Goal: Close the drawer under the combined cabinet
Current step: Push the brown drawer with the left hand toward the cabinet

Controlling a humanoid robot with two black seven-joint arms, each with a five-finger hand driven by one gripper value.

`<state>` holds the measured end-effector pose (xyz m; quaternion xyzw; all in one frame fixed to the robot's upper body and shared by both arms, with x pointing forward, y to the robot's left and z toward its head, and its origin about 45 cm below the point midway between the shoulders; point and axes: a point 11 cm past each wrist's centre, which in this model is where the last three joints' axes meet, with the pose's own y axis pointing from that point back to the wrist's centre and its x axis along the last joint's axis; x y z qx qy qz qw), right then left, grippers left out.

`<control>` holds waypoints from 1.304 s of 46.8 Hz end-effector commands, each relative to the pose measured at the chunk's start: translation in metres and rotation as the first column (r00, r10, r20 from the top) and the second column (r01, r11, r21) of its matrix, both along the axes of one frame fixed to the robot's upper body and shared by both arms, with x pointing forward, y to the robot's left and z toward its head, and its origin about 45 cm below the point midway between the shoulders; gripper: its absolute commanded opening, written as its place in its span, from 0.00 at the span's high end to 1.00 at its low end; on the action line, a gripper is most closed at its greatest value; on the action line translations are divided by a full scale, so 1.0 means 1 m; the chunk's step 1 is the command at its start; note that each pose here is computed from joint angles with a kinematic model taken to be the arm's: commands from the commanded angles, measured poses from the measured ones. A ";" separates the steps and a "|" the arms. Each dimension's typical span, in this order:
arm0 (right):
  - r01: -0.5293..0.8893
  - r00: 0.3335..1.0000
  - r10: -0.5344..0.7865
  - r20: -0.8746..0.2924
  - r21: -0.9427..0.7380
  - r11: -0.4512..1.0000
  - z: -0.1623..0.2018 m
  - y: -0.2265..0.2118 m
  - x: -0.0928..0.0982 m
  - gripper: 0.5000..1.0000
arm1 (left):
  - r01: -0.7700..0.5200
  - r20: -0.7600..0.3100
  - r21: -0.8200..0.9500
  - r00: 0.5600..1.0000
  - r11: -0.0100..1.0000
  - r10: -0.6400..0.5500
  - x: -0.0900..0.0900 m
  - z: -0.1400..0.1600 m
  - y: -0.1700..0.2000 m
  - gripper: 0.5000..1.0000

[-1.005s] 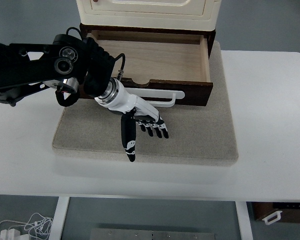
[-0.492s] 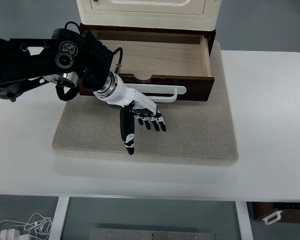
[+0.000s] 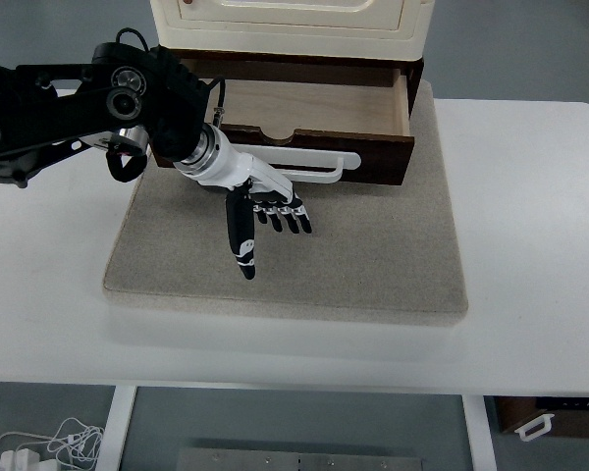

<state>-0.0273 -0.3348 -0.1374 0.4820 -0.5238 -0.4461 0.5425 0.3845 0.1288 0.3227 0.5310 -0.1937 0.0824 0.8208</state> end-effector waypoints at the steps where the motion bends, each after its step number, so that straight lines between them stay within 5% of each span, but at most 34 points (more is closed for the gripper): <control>1: -0.001 1.000 0.001 0.000 0.000 1.000 0.000 0.000 0.000 0.10 | -0.012 0.006 -0.001 1.000 1.000 0.012 0.003 0.001 0.002 0.01; 38: -0.001 1.000 0.001 0.000 0.000 1.000 0.000 0.000 0.000 0.10 | -0.154 0.059 -0.038 0.986 0.987 0.156 0.042 0.021 0.028 0.01; 61: -0.001 1.000 0.001 0.000 0.000 1.000 0.000 0.000 0.000 0.10 | -0.174 0.086 -0.020 0.981 0.985 0.175 0.050 0.019 0.032 0.02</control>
